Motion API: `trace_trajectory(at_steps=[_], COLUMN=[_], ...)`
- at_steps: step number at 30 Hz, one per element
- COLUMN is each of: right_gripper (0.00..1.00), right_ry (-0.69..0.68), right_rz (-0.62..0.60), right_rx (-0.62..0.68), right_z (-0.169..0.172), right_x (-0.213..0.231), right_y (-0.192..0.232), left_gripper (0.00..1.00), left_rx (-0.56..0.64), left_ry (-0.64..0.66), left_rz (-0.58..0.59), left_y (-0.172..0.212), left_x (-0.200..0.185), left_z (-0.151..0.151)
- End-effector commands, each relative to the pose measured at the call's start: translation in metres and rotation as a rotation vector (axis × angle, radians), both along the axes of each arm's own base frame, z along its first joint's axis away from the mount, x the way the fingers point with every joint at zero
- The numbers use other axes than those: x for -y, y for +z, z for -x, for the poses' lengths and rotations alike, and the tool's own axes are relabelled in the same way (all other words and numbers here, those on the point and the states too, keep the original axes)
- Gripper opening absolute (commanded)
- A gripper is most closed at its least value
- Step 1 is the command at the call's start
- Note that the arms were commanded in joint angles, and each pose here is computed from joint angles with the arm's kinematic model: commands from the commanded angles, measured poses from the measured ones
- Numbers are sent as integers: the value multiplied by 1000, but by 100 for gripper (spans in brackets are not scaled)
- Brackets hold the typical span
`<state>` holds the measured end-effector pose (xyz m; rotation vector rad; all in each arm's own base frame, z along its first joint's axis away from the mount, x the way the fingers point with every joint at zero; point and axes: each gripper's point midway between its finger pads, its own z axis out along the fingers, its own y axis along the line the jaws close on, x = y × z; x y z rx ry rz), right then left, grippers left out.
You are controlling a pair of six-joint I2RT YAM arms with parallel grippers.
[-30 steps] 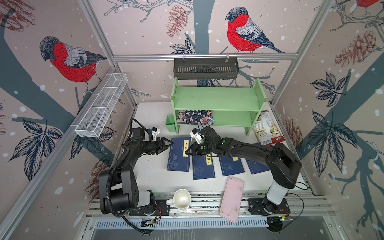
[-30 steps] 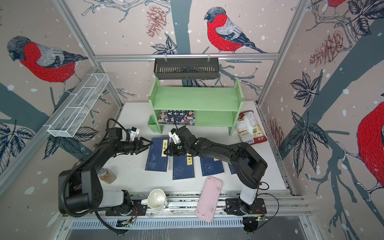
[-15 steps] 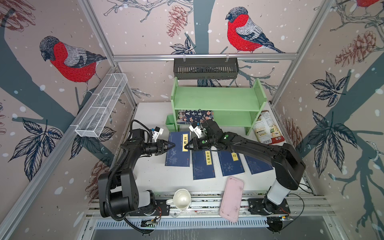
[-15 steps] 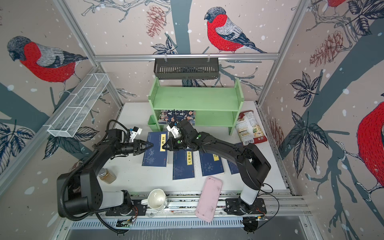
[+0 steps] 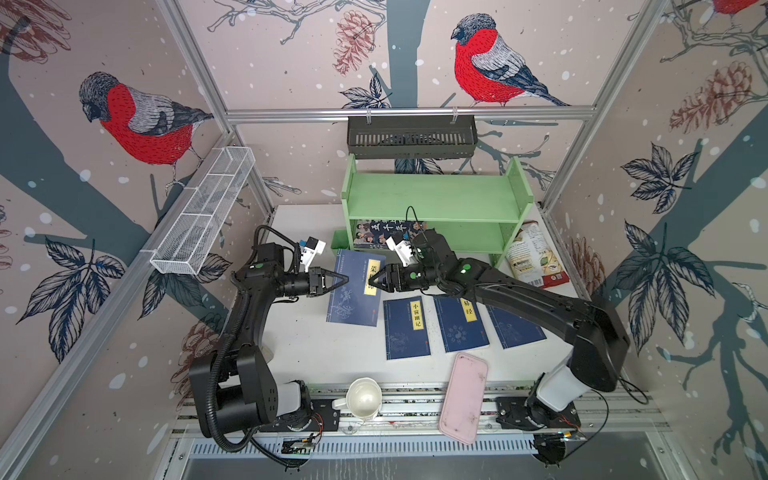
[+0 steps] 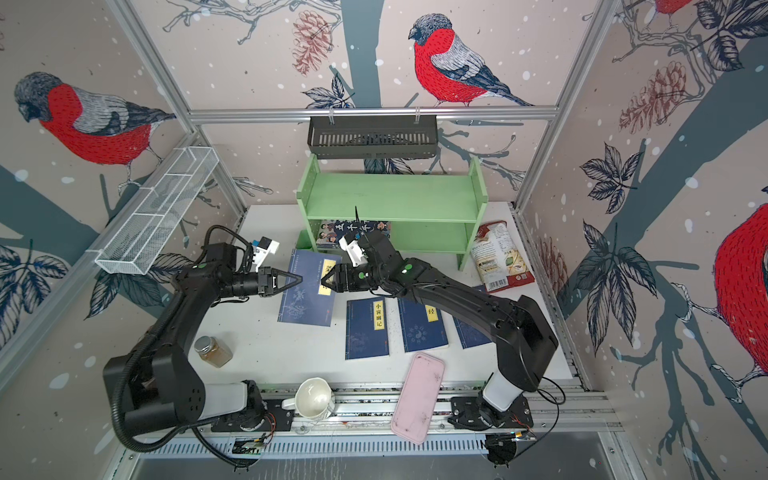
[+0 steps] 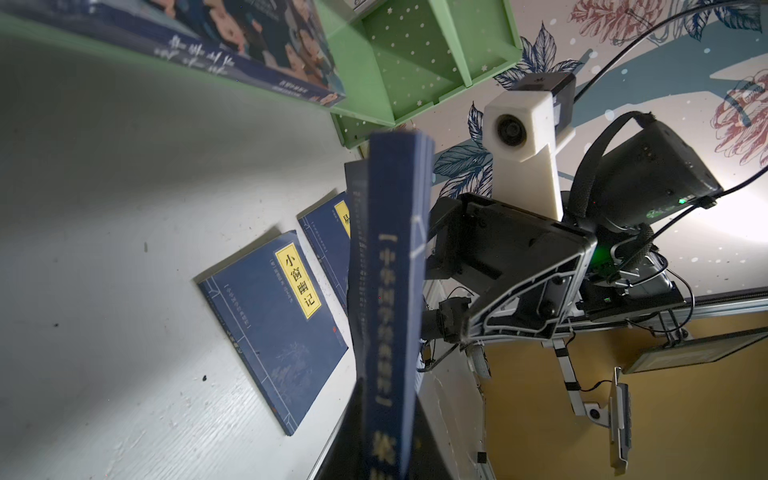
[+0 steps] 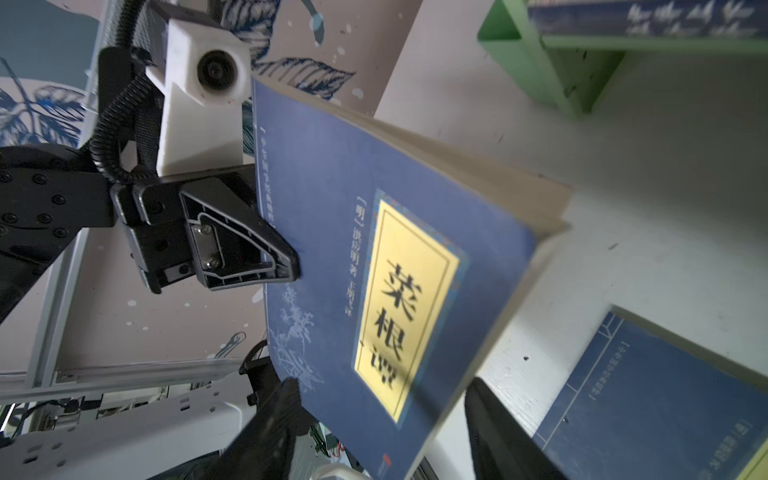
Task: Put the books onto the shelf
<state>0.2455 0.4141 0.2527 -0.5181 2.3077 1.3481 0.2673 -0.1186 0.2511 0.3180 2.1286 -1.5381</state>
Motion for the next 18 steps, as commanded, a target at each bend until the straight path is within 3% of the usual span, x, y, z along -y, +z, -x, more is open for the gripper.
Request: trace_trajectory(at_steps=[1, 7, 13, 18], right_gripper=[70, 72, 77, 77], right_ry=[-99, -219, -236, -188], right_rz=[-25, -171, -358, -441], right_rx=[113, 275, 340, 331], right_z=[-13, -13, -2, 6], right_x=[17, 50, 58, 38], right_y=[30, 97, 142, 154], left_gripper=[0, 0, 0, 0], left_rx=[94, 236, 383, 389], left_ry=[-32, 127, 259, 313], left_rz=[28, 30, 259, 362], left_y=[41, 125, 228, 259], left_x=[4, -8, -11, -1], left_z=[10, -39, -68, -78])
